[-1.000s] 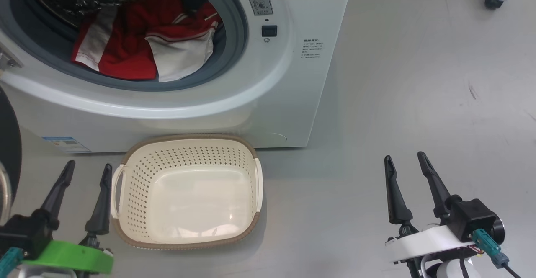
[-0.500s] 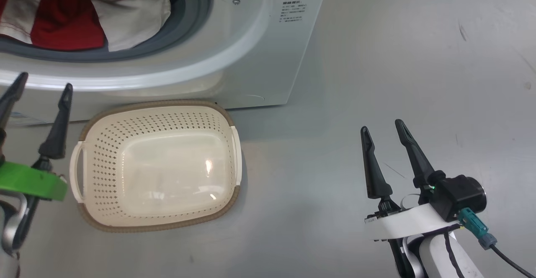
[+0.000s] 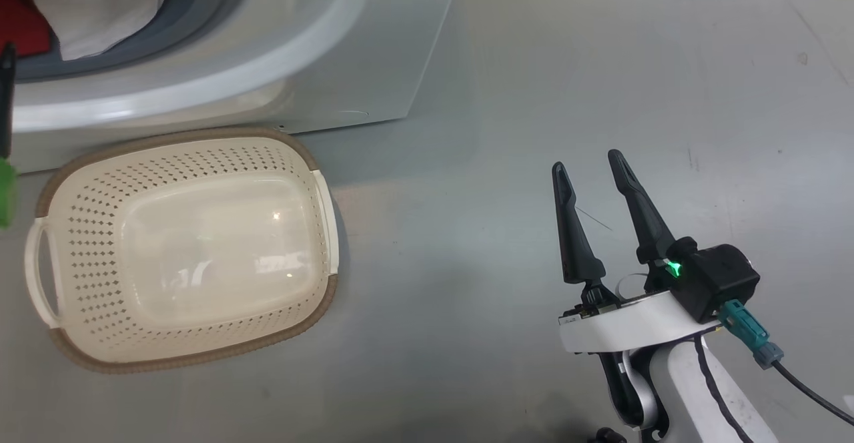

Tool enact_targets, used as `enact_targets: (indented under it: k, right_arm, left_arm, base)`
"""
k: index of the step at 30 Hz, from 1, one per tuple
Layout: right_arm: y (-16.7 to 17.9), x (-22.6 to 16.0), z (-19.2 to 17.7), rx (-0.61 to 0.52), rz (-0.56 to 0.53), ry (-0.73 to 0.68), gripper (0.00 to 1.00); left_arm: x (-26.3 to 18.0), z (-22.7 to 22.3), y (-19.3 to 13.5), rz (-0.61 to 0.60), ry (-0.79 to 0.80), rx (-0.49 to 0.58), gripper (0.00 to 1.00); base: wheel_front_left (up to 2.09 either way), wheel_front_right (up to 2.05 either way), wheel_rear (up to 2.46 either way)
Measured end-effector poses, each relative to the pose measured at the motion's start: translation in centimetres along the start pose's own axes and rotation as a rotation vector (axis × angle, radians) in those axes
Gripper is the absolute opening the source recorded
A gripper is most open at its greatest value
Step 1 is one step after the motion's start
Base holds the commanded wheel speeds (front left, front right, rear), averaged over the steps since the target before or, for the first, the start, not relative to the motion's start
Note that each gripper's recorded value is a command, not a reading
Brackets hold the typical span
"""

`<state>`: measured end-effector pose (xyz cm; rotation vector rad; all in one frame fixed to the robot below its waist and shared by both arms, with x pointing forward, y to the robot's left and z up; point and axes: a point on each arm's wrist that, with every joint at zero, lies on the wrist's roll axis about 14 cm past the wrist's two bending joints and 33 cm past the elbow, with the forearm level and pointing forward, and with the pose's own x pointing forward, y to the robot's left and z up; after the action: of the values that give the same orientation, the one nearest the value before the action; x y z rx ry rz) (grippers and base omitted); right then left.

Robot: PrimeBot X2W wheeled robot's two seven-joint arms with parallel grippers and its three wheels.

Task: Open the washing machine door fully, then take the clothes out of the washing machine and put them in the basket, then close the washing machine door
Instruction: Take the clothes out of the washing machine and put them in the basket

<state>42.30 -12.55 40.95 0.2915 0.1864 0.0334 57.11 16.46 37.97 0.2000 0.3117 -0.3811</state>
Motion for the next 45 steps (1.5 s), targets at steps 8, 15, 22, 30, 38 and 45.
enact_targets:
  k: [8,15,22,30,38,45]
  right_arm:
    - [-0.7,0.2,-0.5,0.021,-0.030,0.018,1.00]
    - [-1.3,0.4,-0.5,0.020,-0.050,0.018,1.00]
    - [-1.6,0.4,-0.7,0.017,-0.060,0.023,1.00]
    - [-1.8,0.4,-1.0,0.022,-0.070,0.032,1.00]
    - [-2.0,0.6,-1.2,0.020,-0.072,0.037,1.00]
    - [-2.0,1.1,-1.3,0.016,-0.071,0.035,1.00]
  left_arm:
    - [3.8,-1.7,-0.1,-0.022,0.142,0.107,1.00]
    - [5.8,-1.9,-0.1,-0.022,0.200,0.125,1.00]
    - [6.9,-2.2,-0.7,-0.038,0.247,0.161,1.00]
    - [7.5,-3.8,-0.4,-0.031,0.333,0.183,1.00]
    - [7.7,-5.2,-0.1,-0.023,0.400,0.154,1.00]
    - [8.5,-5.4,0.3,-0.013,0.415,0.138,1.00]
  base:
    - [0.00,0.00,0.00]
    - [0.00,0.00,0.00]
    - [0.00,0.00,0.00]
    - [0.00,0.00,0.00]
    - [0.00,0.00,0.00]
    - [0.00,0.00,0.00]
